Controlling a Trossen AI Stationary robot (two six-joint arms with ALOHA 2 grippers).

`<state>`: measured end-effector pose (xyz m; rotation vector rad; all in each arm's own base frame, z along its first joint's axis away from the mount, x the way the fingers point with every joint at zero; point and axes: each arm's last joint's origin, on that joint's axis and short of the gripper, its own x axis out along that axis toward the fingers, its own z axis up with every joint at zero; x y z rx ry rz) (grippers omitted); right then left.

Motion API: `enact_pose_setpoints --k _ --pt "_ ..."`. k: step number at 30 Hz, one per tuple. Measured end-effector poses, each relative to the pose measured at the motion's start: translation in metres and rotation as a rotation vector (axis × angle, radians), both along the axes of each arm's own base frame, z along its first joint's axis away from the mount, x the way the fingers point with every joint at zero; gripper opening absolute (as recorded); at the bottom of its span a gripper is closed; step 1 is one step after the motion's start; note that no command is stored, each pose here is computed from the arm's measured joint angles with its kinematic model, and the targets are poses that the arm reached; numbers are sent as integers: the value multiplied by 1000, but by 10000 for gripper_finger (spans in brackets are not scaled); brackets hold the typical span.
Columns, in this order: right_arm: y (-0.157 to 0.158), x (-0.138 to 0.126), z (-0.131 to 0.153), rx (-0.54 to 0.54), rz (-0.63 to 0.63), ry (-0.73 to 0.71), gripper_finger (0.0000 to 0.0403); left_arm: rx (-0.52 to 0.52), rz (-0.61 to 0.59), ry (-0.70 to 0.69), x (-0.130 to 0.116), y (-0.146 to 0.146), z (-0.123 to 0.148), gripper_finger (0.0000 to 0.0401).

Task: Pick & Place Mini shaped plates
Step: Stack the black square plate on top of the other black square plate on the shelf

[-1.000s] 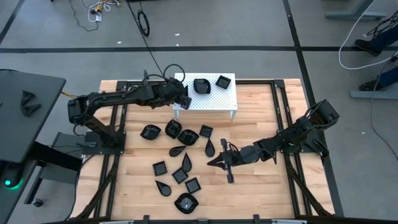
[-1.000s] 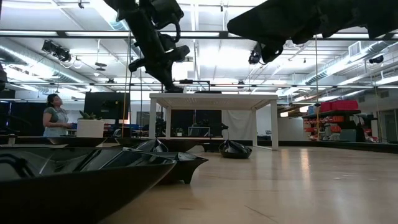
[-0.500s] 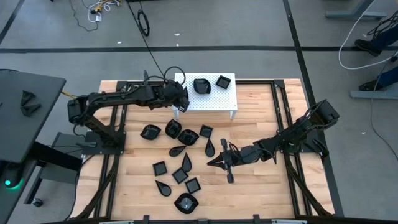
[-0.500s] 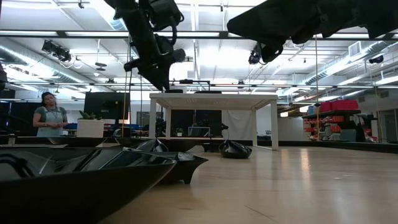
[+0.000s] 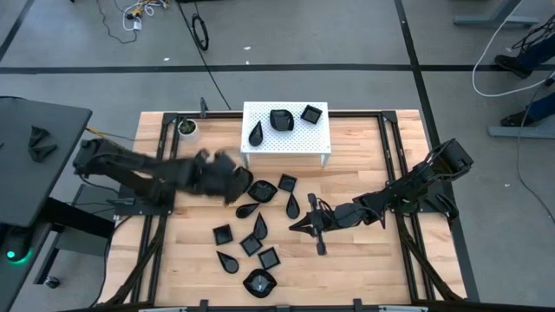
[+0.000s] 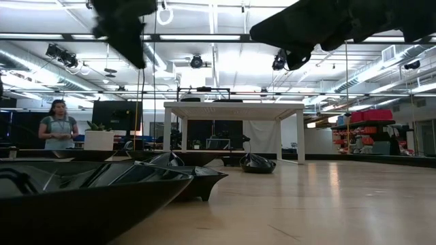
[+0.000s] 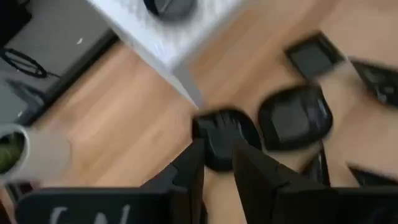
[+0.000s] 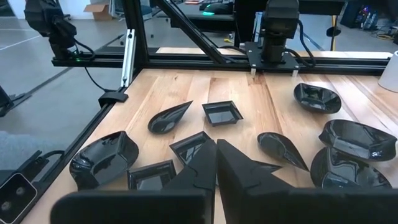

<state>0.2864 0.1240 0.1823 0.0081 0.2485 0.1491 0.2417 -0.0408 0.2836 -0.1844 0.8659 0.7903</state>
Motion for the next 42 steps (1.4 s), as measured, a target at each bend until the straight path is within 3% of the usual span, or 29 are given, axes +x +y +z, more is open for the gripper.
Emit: enact_pose_setpoints --k 4,9,15,23,32,38,42 --pt "0 0 0 34 -10 9 18 -36 24 -58 -22 -40 -40 87" --pt "-16 5 -7 164 -104 85 18 -205 88 -260 -47 -69 -101 87" --pt "-37 25 -2 111 -231 317 18 -335 43 -524 -57 -78 -150 87" --pt "-66 72 -3 -28 -314 584 41 -313 42 -569 -57 -71 -158 87" --pt "-97 87 -35 -128 -386 737 114 -301 15 -563 -56 -72 -157 87" --pt "-106 94 -56 -186 -369 764 108 -287 16 -569 -56 -71 -157 87" --pt "-107 94 -61 -204 -378 778 80 -289 16 -571 -56 -72 -157 87"
